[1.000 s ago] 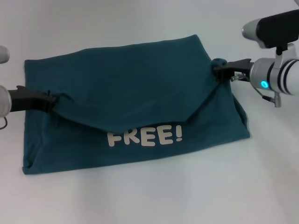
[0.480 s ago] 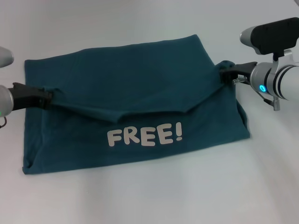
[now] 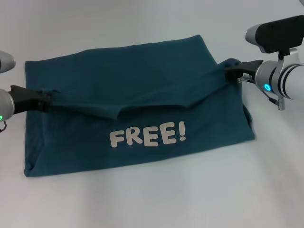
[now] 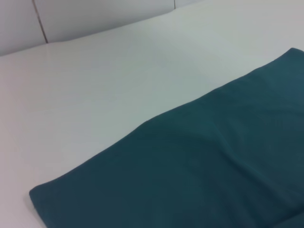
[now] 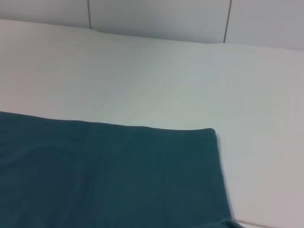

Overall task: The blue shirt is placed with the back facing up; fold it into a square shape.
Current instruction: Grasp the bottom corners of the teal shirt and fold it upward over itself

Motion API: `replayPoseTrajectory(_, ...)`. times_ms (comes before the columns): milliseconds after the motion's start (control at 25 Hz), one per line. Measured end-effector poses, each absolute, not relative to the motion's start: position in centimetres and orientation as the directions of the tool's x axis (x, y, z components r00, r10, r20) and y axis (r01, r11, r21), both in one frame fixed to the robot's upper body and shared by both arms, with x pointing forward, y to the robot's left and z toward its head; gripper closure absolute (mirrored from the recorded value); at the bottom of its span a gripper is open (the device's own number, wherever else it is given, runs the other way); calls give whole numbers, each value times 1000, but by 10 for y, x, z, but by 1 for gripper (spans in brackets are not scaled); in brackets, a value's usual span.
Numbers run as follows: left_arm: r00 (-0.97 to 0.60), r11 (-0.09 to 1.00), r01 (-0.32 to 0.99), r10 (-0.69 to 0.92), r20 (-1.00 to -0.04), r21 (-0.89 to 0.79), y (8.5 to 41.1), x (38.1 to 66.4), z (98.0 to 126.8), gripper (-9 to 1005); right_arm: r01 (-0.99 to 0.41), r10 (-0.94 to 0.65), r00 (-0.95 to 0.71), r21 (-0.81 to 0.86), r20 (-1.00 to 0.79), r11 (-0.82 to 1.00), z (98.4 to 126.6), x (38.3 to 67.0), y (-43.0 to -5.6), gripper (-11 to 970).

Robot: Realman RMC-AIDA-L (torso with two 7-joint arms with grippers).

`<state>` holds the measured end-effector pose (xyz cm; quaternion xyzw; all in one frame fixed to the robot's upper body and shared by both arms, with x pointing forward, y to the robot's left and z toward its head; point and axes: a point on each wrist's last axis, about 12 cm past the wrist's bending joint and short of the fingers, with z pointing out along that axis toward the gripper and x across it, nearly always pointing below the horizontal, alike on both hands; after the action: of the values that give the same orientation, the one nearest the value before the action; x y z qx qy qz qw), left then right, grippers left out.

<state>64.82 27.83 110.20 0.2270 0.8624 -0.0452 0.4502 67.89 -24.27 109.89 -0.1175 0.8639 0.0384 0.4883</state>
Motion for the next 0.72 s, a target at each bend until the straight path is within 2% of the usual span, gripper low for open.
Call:
replayPoseTrajectory(440,-503,908,405,316,-805,104,278,647,1098,841,-297,-181,-513,-24,-839,955,1099,678,-233,833)
replayPoseTrajectory(560,-504,908,406,317,-804,104,278,647,1097,819,-301,-181,-511,-22,-840,953,1100,678,-232,708)
replayPoseTrajectory(720,-505,911,400,314,-804,105,281,648,1098,649,-298,-178,-507,-22,-843,954,1102,679,-232,539)
